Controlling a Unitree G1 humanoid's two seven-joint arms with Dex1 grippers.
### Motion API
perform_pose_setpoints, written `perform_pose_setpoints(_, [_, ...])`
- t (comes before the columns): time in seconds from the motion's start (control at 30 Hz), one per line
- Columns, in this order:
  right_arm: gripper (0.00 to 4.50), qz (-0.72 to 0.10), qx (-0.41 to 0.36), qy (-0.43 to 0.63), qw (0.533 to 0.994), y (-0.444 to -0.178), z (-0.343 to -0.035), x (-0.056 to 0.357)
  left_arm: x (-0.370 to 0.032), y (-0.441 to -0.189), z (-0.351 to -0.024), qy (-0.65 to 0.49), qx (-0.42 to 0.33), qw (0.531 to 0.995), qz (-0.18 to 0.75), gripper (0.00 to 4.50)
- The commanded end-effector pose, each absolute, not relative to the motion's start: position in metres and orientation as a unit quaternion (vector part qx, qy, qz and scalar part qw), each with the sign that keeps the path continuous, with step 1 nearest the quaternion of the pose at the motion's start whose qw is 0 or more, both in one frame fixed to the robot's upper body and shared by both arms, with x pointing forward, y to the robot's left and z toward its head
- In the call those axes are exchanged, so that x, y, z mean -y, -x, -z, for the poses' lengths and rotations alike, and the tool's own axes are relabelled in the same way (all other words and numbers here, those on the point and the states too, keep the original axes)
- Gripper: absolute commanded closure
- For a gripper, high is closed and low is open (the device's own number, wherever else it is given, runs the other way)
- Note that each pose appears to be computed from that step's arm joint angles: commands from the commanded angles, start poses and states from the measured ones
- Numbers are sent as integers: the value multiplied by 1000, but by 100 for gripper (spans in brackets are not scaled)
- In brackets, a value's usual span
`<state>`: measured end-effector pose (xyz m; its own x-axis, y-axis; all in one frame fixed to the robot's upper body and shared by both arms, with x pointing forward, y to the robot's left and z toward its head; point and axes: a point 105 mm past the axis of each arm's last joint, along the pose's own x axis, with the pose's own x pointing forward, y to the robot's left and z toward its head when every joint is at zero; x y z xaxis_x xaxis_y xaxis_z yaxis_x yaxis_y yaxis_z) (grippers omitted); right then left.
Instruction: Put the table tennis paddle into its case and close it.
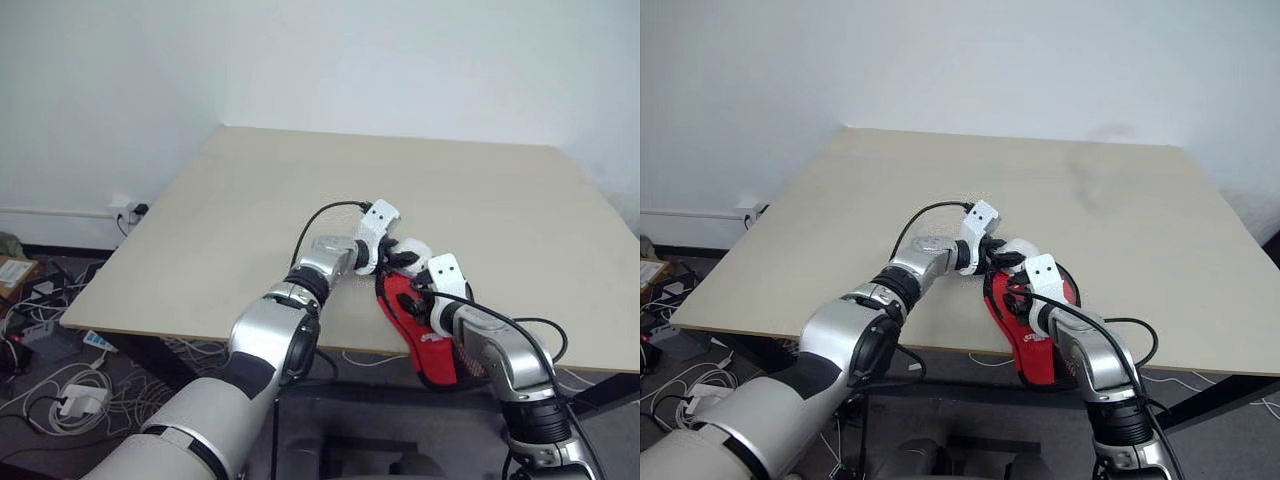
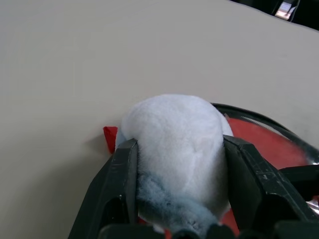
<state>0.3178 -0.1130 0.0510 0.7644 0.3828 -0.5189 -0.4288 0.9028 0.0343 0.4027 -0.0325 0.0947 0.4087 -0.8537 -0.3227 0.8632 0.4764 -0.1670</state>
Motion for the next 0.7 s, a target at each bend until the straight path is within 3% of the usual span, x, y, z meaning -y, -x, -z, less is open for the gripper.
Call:
perform_pose_setpoints(0.03, [168, -239, -317, 34, 917, -304, -29, 109, 31, -412, -136, 2, -127, 837, 533, 209])
perform_pose_setpoints(0.3, [168, -253, -282, 15, 925, -307, -44, 108, 1, -408, -169, 22, -103, 793, 600, 209])
perform_pose_setpoints(0.7, [168, -180, -198, -4, 963, -334, -85, 163, -61, -373, -142, -67, -120, 741, 657, 209])
